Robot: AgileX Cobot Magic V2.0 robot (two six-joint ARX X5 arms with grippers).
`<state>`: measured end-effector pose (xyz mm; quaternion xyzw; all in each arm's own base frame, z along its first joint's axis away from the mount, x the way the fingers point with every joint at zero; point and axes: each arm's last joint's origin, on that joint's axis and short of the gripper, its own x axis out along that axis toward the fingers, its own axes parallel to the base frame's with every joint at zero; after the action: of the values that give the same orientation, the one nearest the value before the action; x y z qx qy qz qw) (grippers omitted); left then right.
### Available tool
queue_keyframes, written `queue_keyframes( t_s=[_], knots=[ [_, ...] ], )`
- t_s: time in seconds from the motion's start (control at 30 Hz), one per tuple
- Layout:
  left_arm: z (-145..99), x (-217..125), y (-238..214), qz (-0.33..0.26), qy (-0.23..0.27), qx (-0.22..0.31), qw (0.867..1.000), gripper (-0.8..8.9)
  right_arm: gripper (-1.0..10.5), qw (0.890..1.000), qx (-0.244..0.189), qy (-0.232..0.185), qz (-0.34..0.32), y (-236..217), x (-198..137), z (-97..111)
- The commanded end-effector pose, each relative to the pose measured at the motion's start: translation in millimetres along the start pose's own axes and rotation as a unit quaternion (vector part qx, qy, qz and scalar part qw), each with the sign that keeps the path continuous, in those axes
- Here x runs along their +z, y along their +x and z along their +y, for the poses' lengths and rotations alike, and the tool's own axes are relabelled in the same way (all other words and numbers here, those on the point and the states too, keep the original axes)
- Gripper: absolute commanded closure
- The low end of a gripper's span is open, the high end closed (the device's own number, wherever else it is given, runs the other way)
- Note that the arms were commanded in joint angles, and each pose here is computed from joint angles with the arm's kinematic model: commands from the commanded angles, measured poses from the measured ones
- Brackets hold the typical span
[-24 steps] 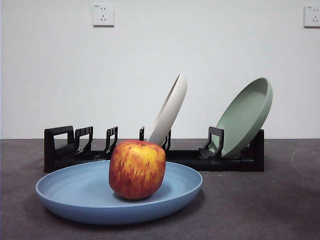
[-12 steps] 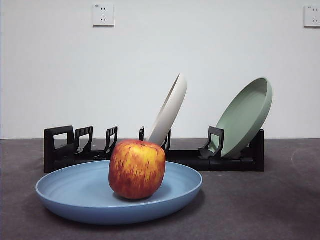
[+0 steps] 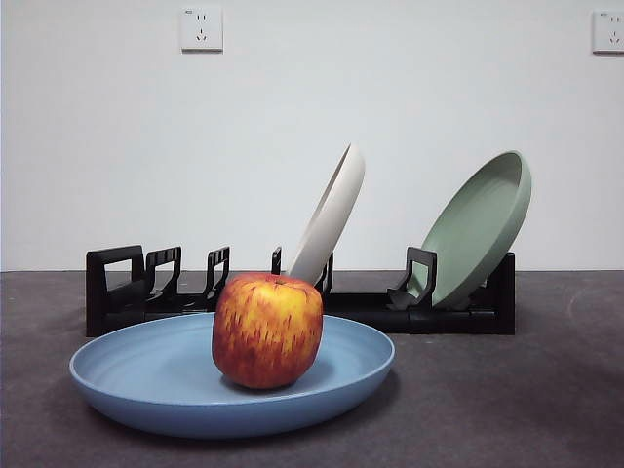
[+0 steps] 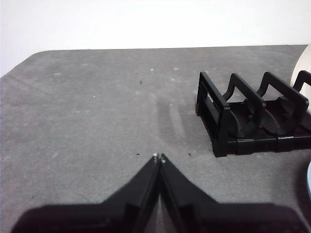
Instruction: Take the blue plate from the plate rack,put the plate on the table,take the apple from the table,put the apple in the plate
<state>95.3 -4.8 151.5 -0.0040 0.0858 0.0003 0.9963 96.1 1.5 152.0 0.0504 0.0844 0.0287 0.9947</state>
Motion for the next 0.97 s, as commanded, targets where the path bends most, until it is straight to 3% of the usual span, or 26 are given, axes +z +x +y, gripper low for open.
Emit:
queue_keyframes(
  t_s=[0.03,0.97],
  knots=[
    [0.3,-3.8,1.3,0.003,-0.005,0.003,1.000,8.14,9.5,1.000,-0.002,0.007,0.011,1.2,-4.9,-0.5],
    [0.3,-3.8,1.3,0.003,-0.005,0.003,1.000,8.14,9.5,1.000,-0.002,0.007,0.011,1.2,-4.9,-0.5]
  ],
)
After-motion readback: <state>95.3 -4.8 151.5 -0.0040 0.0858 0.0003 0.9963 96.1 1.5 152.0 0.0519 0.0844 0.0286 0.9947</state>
